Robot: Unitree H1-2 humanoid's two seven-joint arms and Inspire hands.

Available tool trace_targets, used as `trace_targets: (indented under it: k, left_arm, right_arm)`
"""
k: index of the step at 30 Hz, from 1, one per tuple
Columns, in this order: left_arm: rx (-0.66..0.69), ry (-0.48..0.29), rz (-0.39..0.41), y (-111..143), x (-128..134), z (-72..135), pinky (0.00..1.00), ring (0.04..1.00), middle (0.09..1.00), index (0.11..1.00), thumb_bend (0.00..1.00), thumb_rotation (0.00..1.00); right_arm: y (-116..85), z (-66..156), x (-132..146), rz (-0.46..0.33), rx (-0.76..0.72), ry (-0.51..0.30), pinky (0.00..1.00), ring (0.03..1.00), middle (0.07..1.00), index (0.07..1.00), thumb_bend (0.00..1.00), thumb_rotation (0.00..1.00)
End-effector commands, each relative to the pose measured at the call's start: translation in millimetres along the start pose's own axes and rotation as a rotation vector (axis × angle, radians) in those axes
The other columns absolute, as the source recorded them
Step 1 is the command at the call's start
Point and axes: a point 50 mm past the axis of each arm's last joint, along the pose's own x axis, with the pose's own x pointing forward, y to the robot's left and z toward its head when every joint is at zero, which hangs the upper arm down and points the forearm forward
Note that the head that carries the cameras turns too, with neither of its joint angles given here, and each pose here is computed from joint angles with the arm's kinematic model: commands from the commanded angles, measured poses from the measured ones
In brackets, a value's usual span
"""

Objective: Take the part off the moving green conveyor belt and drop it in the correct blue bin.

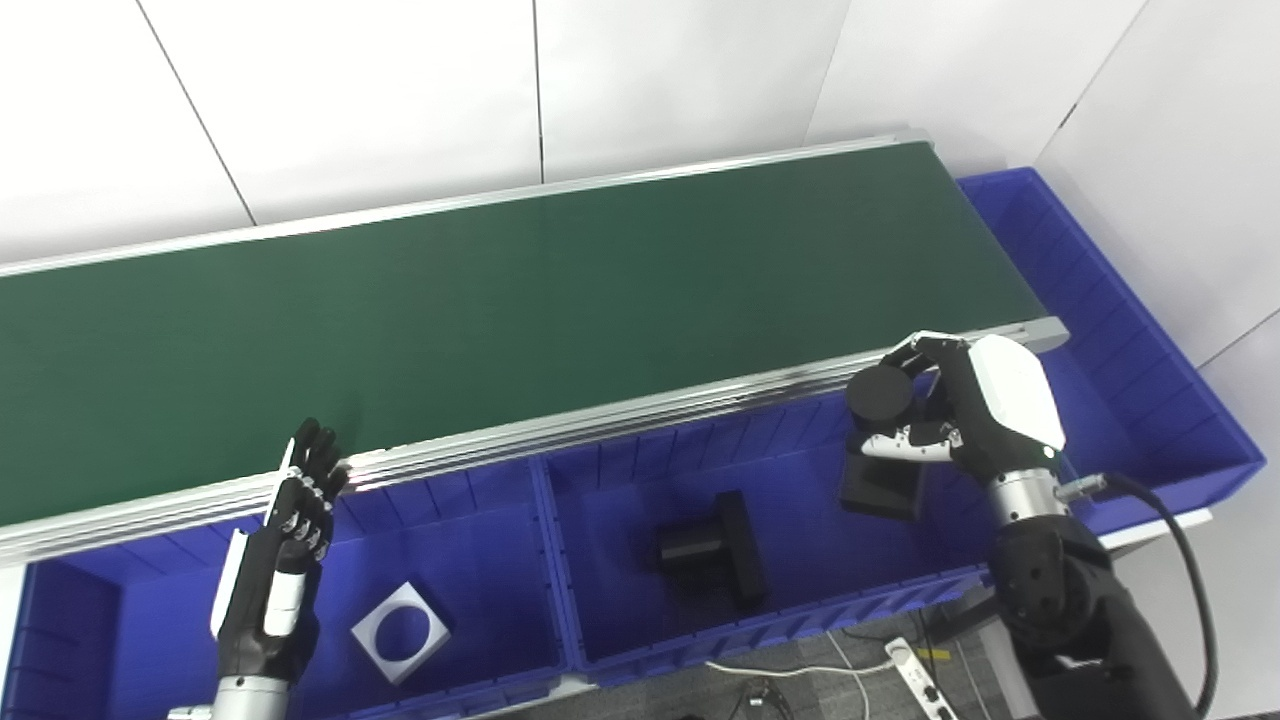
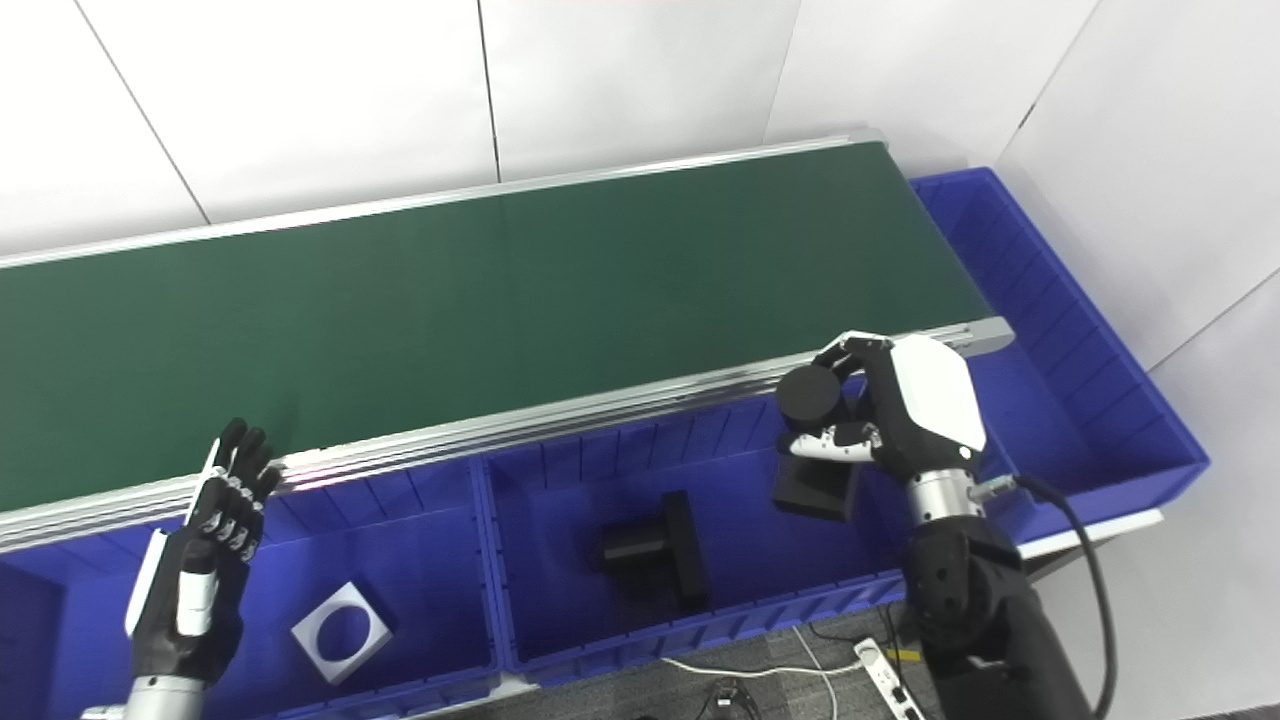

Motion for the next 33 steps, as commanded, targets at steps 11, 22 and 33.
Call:
trace_targets:
  k: [11, 22, 33]
  left_arm:
    - [0.031, -0.070, -0.019, -5, 5, 13, 1.00, 1.000, 0.993, 1.000, 0.86, 0.88]
    - [0.034, -0.080, -0.016, -7, 4, 16, 1.00, 1.000, 0.997, 1.000, 0.85, 0.89]
    - [0.029, -0.088, -0.015, -6, 5, 17, 1.00, 1.000, 0.992, 1.000, 0.88, 0.89]
  right_arm:
    - [12, 3, 30, 0.188, -0.241, -0.167, 0.23, 0.301, 0.428, 0.512, 0.52, 0.00]
    - [39, 1, 54, 0.304, -0.340, -0.165, 0.22, 0.285, 0.472, 0.485, 0.53, 0.00]
    - [40, -5, 58, 0.454, -0.384, -0.047, 0.48, 0.560, 0.602, 0.641, 0.84, 0.30]
